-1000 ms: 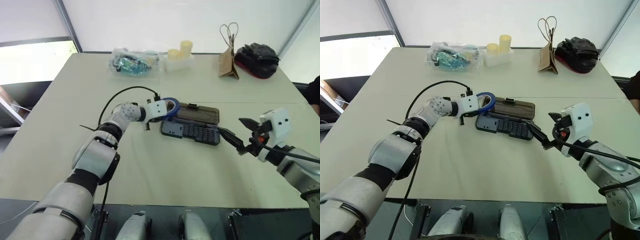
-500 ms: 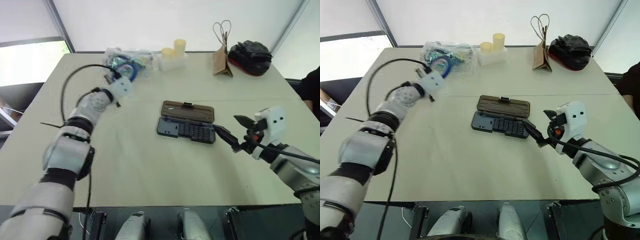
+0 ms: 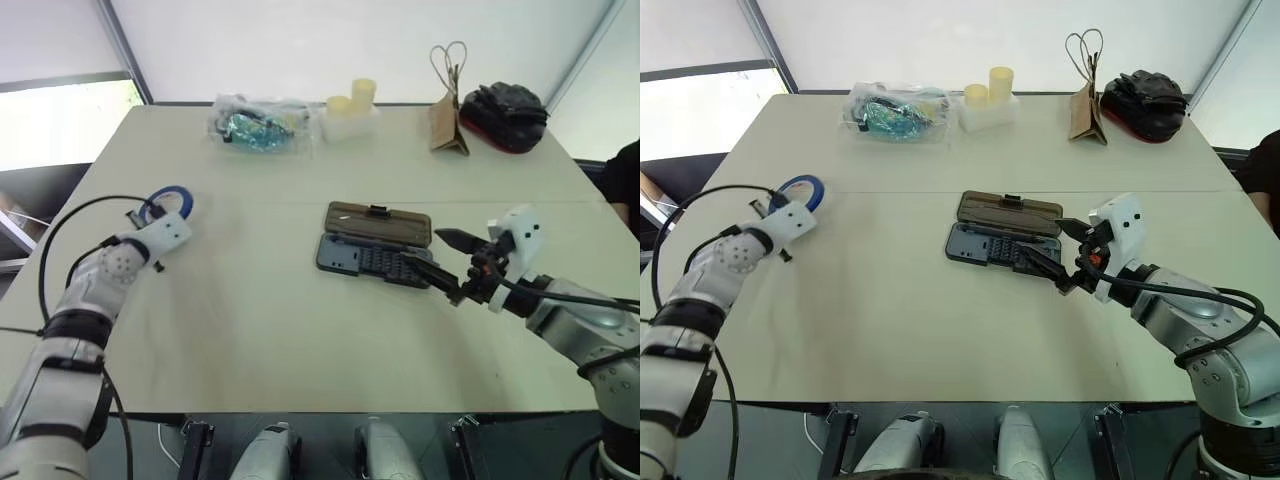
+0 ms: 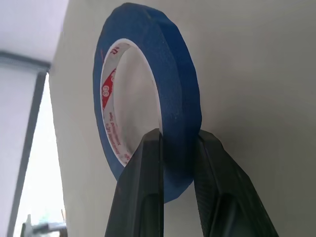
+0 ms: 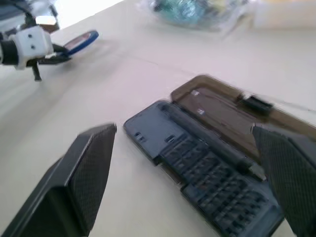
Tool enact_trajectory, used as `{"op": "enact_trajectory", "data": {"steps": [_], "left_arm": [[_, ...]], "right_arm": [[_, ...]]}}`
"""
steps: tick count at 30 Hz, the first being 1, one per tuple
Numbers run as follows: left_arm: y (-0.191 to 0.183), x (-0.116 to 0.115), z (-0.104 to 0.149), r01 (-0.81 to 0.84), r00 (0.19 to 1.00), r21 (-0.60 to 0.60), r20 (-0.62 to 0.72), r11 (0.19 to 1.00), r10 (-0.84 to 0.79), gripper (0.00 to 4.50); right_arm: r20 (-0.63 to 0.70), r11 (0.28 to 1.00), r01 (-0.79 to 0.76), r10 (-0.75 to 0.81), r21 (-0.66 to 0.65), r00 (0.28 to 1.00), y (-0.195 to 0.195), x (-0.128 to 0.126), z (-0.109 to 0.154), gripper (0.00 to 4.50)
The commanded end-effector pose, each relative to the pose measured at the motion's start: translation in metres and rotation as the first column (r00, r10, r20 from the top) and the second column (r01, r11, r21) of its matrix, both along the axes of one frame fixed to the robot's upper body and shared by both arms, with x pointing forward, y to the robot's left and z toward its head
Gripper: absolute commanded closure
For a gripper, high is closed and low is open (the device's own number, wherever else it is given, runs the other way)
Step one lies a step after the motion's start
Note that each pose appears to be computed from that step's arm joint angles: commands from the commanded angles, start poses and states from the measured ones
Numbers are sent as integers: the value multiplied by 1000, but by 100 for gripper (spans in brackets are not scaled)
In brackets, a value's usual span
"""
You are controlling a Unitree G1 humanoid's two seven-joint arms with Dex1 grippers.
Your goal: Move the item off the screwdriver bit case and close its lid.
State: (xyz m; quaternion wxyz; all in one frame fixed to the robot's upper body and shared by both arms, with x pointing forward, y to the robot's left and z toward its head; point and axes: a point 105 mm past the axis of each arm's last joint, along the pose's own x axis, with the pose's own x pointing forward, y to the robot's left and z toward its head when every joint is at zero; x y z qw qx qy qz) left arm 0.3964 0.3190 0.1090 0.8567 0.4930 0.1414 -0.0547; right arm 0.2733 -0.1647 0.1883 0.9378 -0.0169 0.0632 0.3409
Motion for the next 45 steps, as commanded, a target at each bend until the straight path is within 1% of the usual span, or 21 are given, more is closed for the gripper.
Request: {"op": "enact_trajectory", "data": {"steps": [1,4,7,11,12,13,14,16,18,19,21,22,25,28,32,35,38,40,42,43,45], "left_arm": [[3,-3,11,-35,999,-51,34,998,37,388],[5,-5,0,-72,997,-102,-19,992,70,388],[3,-6,-4,-88,996,-141,-33,986,84,286],[3,-7,-2,-98,995,-134,-17,986,97,88],[3,-6,2,-83,996,-105,9,991,85,40],[-1,-5,14,-49,996,-106,69,993,57,7],[-4,-5,25,-17,991,-121,126,993,32,7],[-15,-7,38,67,983,-182,182,981,-33,7],[-17,-13,54,119,979,-319,198,940,-56,7],[-18,-17,58,143,980,-361,183,922,-81,7],[-13,-23,56,134,990,-389,96,912,-104,7],[-13,-28,64,148,987,-452,16,880,-158,7],[-39,-43,86,262,917,-589,-95,764,-387,7],[-58,-42,94,308,877,-641,-96,703,-472,7],[-104,-14,93,413,803,-649,-71,639,-592,7],[-138,14,92,467,762,-623,-76,627,-643,7],[-155,29,94,498,745,-594,-79,632,-662,7],[-176,41,103,539,737,-553,-55,636,-673,7],[-201,44,114,590,697,-547,-24,593,-716,7],[-211,40,117,609,656,-573,-24,548,-754,7],[-223,25,116,623,536,-643,-62,445,-842,7]], "right_arm": [[35,999,-46,46,4,998,6,-5,11,0],[0,997,-78,78,-18,997,7,-8,6,0],[-43,989,-142,140,-50,989,13,-17,-1,0],[-42,989,-134,132,-55,990,12,-17,-2,0],[-42,990,-133,131,-55,991,12,-17,-2,0],[-43,990,-131,129,-54,991,11,-17,-2,0],[-45,990,-129,127,-53,991,11,-17,-2,0],[-50,991,-122,119,-53,992,9,-17,-3,0],[-62,994,-101,99,-31,993,2,-17,-5,0],[-66,996,-91,90,-20,994,-1,-17,-5,0],[-73,997,-74,74,6,995,-8,-17,-6,0],[-75,998,-53,54,17,996,-16,-16,-6,0],[-75,1000,-22,23,20,997,-28,-10,-7,0],[-73,1000,-18,19,14,997,-29,-7,-9,0],[-58,1000,-13,13,10,998,-27,-3,-9,0],[-37,1000,-13,12,-11,999,-23,0,-7,0],[-23,999,-3,2,-37,1000,-23,2,-6,0],[0,998,20,-20,-58,1000,-25,3,-2,0],[34,993,80,-77,-83,996,-31,7,3,0],[51,986,127,-121,-113,991,-36,13,4,0],[61,959,229,-221,-169,973,-48,30,2,0]]}}
